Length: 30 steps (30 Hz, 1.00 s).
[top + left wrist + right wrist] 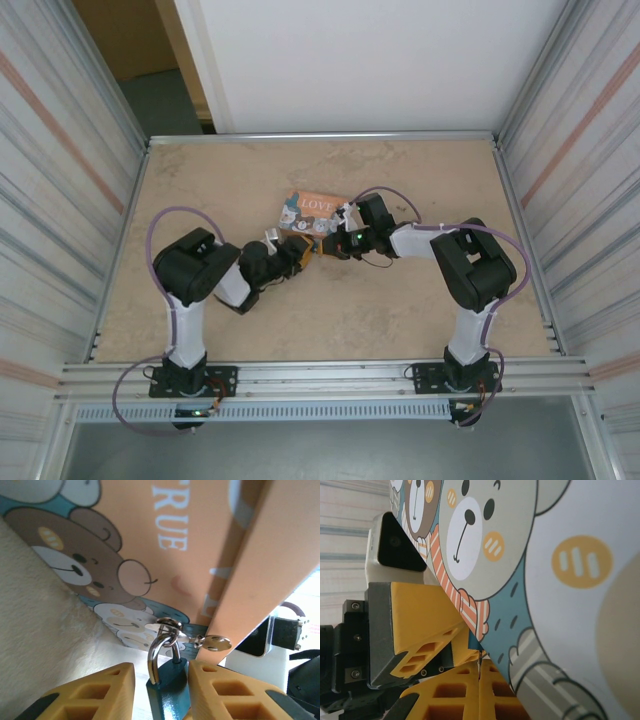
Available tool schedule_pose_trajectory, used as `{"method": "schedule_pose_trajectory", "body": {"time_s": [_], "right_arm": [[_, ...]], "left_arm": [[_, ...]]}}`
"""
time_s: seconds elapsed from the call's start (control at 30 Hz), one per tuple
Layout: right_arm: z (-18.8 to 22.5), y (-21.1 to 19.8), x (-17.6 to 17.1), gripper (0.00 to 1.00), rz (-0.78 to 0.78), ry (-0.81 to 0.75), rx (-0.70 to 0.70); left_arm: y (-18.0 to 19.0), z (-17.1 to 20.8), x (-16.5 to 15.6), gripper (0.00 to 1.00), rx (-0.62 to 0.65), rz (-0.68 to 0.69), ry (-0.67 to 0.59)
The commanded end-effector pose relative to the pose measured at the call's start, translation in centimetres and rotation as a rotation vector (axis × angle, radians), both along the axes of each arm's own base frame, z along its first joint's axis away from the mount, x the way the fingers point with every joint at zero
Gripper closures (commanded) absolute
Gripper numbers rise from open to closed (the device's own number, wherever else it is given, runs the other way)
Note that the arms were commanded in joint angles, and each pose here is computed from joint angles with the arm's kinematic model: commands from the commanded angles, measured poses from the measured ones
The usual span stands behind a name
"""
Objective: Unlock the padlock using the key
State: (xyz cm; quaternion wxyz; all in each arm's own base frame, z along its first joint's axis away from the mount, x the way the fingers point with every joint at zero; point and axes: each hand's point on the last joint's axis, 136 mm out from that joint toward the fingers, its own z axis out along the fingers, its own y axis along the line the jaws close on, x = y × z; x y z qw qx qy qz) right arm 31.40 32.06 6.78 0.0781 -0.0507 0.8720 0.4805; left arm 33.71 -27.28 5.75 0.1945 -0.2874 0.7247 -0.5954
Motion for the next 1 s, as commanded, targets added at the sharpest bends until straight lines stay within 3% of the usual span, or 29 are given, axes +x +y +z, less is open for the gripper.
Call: {"method": "schedule_pose_trajectory", "body": {"time_s": [0.0, 0.47, 0.77, 0.97], "right_arm": [[0.2, 0.4, -1.0, 1.00, 0.006, 0.058, 0.017], [0.6, 0.4, -0.9, 0.99, -0.010, 0.065, 0.031], [0.8, -1.0, -0.8, 0.84, -0.034, 0.043, 0.008], [1.3, -2.8, -0.8, 0.76, -0.056, 0.002, -0.021]], "left_arm": [[-0.4, 0.5, 0.7, 0.69, -0.028, 0.019, -0.011], [-0.7, 0.7, 0.9, 0.83, -0.049, 0.021, 0.004], [-0.3, 1.2, 0.6, 0.96, -0.044, 0.028, -0.013], [0.2, 1.4, 0.4, 0.99, -0.033, 0.033, -0.005]]}}
